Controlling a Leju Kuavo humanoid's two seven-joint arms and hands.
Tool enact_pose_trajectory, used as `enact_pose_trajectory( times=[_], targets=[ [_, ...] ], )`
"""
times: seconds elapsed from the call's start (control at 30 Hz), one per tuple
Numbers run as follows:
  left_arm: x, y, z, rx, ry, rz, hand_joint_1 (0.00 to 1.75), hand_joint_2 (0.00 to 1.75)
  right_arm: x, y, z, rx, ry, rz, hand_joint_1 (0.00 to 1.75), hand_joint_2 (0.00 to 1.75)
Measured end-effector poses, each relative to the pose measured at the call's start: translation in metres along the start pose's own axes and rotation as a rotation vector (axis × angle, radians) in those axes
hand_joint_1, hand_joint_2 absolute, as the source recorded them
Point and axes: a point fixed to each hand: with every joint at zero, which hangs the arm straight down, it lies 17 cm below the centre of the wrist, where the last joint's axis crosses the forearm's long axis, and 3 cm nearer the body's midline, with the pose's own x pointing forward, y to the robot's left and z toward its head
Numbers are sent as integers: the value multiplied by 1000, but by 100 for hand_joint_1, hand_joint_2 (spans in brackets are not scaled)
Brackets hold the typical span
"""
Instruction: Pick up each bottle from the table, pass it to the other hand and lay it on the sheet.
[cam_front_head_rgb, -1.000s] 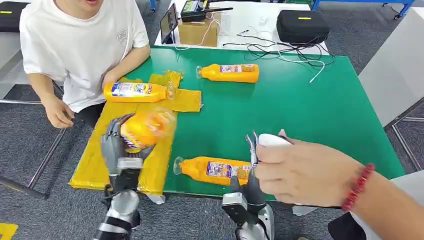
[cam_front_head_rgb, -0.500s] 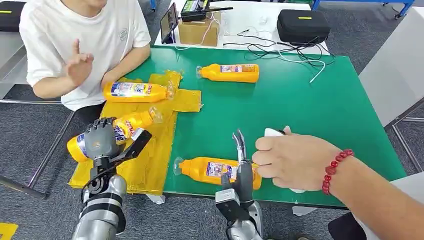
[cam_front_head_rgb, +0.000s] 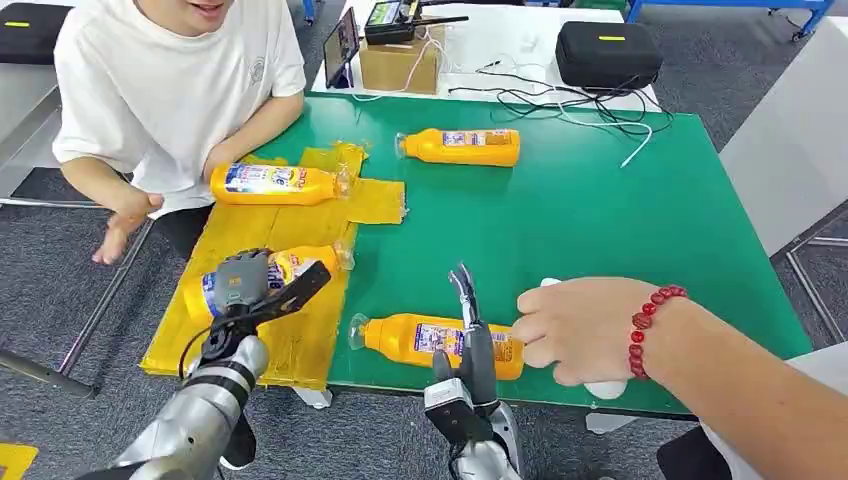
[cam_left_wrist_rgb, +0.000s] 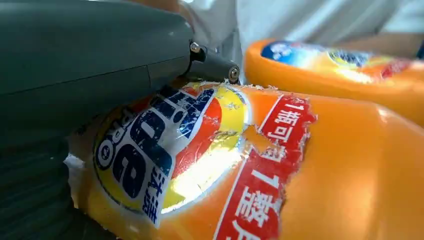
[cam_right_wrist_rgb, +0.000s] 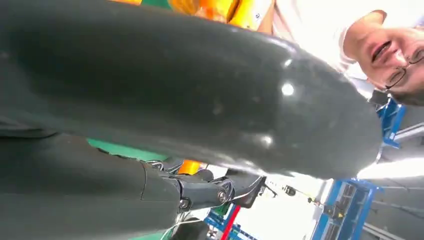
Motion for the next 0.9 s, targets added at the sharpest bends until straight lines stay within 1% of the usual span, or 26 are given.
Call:
enact_pose_trajectory(
  times=[0.03, 0.1, 0.13, 0.23, 0.37, 0.43, 0.57, 0.67, 0.8, 0.9],
  targets=[
    [0, -2, -2, -20, -1, -13, 31, 175, 0, 0, -1, 1, -1, -1, 0, 0],
    [1, -7, -5, -70, 5, -36, 31, 175, 0, 0, -2, 0, -1, -5, 0, 0],
    [1, -11, -6, -99, 7, -51, 7, 175, 0, -1, -3, -3, 0, -8, 0, 0],
    [0, -16, -7, -140, 9, -79, 7, 175, 0, -2, -5, -7, -2, -9, 0, 0],
    [1, -17, -8, -156, 2, -105, 7, 175, 0, -3, -7, -9, -4, -8, 0, 0],
    [1, -17, -9, -158, 1, -109, 0, 175, 0, -4, -7, -10, -4, -8, 0, 0],
    [3, -19, -9, -178, -5, -106, 0, 175, 0, -4, -7, -11, -3, -7, 0, 0],
    [12, -27, -8, -240, -41, -17, 0, 175, -1, -5, -7, -13, 0, -9, 0, 0],
    [31, -32, -4, -299, -110, 194, 0, 175, -3, -6, -7, -7, 0, -8, 0, 0],
    [49, -28, -2, -325, -166, 378, 0, 175, -4, -7, -6, -9, 3, -8, 0, 0]
  ],
)
